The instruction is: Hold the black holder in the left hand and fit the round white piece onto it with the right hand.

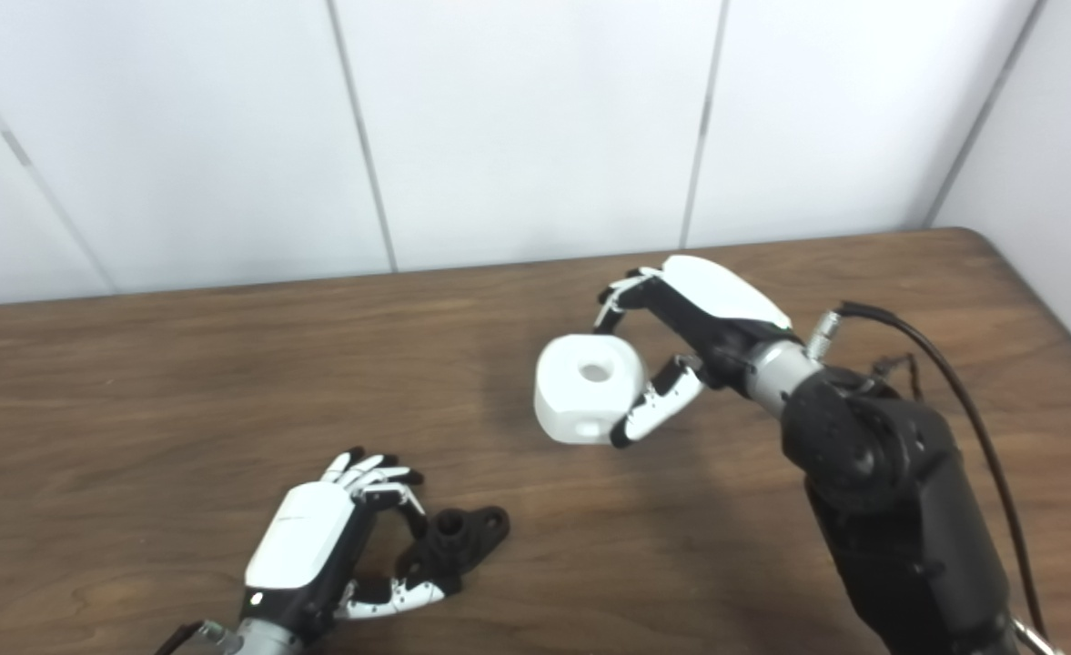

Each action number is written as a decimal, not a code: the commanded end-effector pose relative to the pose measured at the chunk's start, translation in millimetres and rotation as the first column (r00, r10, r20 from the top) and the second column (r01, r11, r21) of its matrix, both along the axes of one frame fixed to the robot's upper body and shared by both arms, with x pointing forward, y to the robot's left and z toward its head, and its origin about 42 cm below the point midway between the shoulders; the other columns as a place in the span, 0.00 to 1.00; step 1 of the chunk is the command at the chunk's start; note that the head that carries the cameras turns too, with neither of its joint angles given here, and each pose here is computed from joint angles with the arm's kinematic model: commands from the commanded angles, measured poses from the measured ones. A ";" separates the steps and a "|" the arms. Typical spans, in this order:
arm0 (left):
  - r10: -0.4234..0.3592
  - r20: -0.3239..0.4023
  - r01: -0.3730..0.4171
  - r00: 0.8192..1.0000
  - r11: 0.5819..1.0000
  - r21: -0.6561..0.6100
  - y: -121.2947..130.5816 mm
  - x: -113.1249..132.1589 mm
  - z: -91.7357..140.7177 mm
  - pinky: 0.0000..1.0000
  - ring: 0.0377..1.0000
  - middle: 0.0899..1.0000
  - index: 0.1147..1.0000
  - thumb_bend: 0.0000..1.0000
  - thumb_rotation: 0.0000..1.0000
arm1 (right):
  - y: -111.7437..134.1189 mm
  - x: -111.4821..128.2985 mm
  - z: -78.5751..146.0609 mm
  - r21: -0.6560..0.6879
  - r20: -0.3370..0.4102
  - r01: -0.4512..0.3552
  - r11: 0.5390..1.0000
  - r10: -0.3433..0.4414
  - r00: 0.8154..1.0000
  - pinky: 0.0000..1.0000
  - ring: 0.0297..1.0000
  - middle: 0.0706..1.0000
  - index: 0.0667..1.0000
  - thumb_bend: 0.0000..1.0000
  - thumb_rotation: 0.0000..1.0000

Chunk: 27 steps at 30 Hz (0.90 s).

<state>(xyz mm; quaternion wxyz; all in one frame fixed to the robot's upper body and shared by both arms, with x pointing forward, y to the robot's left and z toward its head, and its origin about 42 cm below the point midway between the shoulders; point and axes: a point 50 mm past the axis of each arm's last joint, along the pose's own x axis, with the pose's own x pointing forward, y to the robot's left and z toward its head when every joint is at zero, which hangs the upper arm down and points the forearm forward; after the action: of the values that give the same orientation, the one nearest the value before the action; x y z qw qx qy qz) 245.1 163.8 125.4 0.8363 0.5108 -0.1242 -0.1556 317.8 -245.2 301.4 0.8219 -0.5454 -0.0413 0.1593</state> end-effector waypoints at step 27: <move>-0.033 -0.025 0.034 0.999 0.999 0.038 -18.0 0.7 4.1 0.99 0.88 0.77 0.42 0.52 0.05 | 46.8 -27.9 -3.9 0.053 0.029 -0.158 0.986 0.157 0.987 1.00 0.97 0.84 0.44 0.53 0.14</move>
<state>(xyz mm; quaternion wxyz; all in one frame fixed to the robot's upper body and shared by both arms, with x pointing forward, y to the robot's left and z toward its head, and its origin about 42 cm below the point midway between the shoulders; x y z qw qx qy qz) 247.5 152.4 130.5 0.8315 0.5173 -0.1210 -0.1621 289.0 -201.3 281.8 0.8220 -0.5151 -0.0607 0.2354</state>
